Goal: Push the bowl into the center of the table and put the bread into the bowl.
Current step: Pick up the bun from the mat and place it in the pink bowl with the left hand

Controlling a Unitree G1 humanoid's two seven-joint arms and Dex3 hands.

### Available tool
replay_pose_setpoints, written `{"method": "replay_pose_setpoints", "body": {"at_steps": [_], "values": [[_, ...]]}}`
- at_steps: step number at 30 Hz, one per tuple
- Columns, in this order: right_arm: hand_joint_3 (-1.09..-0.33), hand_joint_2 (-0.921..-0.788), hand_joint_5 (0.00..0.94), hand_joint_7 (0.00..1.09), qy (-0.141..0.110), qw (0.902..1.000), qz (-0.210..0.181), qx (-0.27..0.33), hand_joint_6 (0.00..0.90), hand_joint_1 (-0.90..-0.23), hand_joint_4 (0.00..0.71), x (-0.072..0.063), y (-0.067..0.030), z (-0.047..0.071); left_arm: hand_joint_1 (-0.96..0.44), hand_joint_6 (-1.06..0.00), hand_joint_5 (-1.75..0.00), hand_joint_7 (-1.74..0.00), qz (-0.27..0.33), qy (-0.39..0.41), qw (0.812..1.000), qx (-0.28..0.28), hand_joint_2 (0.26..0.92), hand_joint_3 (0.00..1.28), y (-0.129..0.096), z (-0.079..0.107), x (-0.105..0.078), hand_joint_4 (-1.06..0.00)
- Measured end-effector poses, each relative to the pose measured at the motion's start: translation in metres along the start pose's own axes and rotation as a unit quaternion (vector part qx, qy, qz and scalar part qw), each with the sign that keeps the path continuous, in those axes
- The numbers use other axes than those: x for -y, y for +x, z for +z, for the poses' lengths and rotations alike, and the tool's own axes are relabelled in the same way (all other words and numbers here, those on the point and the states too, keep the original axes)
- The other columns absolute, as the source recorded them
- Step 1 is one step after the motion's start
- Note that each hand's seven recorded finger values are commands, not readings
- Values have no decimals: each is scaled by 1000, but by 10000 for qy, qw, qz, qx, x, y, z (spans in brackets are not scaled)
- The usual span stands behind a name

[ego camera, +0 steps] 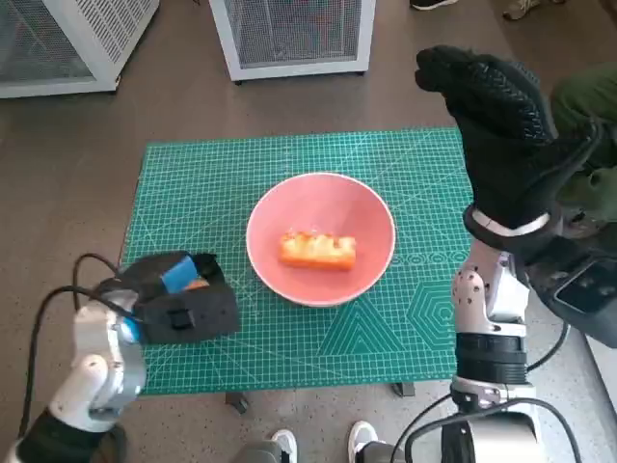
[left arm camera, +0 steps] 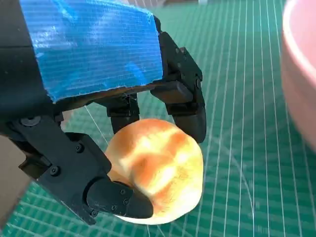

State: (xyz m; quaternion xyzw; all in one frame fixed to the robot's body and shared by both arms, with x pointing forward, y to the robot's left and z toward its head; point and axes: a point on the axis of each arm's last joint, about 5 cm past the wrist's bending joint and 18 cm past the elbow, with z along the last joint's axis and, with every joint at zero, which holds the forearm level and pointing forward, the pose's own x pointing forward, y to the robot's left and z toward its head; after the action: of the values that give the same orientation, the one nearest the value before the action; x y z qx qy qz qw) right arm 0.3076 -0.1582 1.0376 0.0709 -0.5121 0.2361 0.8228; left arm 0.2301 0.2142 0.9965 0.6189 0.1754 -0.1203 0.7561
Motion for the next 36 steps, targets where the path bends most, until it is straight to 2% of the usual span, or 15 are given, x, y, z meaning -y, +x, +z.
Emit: {"method": "replay_pose_setpoints", "body": {"at_steps": [7, 11, 18, 24, 30, 36], "values": [[-694, -921, 0, 380, -11, 10000, 4, 8, 225, -652, 286, -1, -1, -1, 2, -777, -1309, -910, 352, -87, 9992, 155, 677, 439, -153, 35, -220, -738], [-695, -921, 0, 380, -20, 10000, 6, 14, 224, -652, 285, -2, -2, -1, 3, -809, -1319, -869, 705, -125, 9969, 339, 657, 462, -257, 82, -376, -743], [-697, -921, 0, 380, -20, 10000, 15, 18, 224, -653, 285, -6, 0, -3, 2, -796, -1225, -936, 1495, -135, 9856, 783, 662, 437, -439, 217, -660, -775], [-697, -921, 0, 380, -17, 10000, 23, 14, 224, -654, 285, -7, 2, -4, 2, -787, -1188, -957, 1907, -81, 9741, 1216, 674, 411, -523, 359, -800, -789], [-698, -921, 0, 382, -15, 10000, 31, 14, 227, -653, 284, -9, 3, -4, 2, -763, -1107, -1020, 2038, 74, 9641, 1698, 712, 343, -529, 544, -860, -806], [-699, -921, 0, 383, -10, 10000, 40, 14, 228, -653, 284, -13, 5, -4, 2, -722, -1057, -1078, 2050, 288, 9535, 2192, 799, 201, -473, 754, -897, -804]]}}
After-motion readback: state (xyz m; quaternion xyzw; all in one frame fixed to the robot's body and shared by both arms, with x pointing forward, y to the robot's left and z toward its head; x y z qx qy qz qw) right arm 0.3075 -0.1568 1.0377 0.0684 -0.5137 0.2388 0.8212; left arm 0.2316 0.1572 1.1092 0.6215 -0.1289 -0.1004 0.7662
